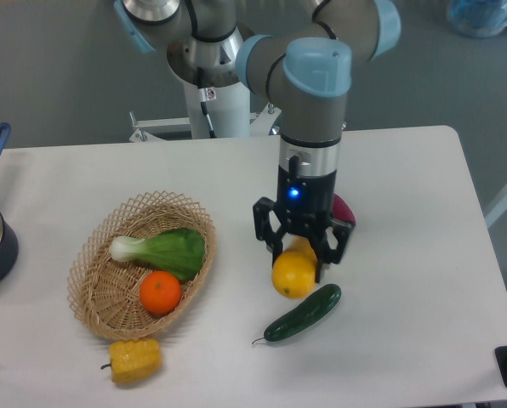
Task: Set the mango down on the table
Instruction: 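Lower the held mango onto the table beside the purple sweet potato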
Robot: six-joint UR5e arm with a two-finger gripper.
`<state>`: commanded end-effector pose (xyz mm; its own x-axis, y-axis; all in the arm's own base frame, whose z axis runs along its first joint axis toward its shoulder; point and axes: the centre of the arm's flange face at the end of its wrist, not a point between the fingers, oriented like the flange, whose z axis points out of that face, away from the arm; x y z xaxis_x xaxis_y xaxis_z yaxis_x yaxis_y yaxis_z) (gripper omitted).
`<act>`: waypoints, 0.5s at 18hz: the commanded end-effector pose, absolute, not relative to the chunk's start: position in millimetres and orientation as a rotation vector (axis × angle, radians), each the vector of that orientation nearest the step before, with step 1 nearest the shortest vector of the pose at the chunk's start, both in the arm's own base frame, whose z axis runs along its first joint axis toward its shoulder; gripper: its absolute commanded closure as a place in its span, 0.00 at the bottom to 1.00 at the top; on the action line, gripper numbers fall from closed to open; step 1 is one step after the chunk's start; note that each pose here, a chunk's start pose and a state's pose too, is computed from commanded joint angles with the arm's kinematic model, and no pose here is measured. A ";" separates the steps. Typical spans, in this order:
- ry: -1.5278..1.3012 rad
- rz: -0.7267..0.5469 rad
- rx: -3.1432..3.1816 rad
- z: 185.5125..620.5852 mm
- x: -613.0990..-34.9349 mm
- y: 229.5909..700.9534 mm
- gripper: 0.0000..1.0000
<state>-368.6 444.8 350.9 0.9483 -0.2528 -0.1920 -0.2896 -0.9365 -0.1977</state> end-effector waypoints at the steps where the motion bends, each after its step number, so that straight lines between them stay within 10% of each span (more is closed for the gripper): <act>1: 0.469 0.243 -2.915 346.1 -367.7 439.8 0.74; 9: 0.881 0.059 -3.077 268.9 -339.7 406.4 0.74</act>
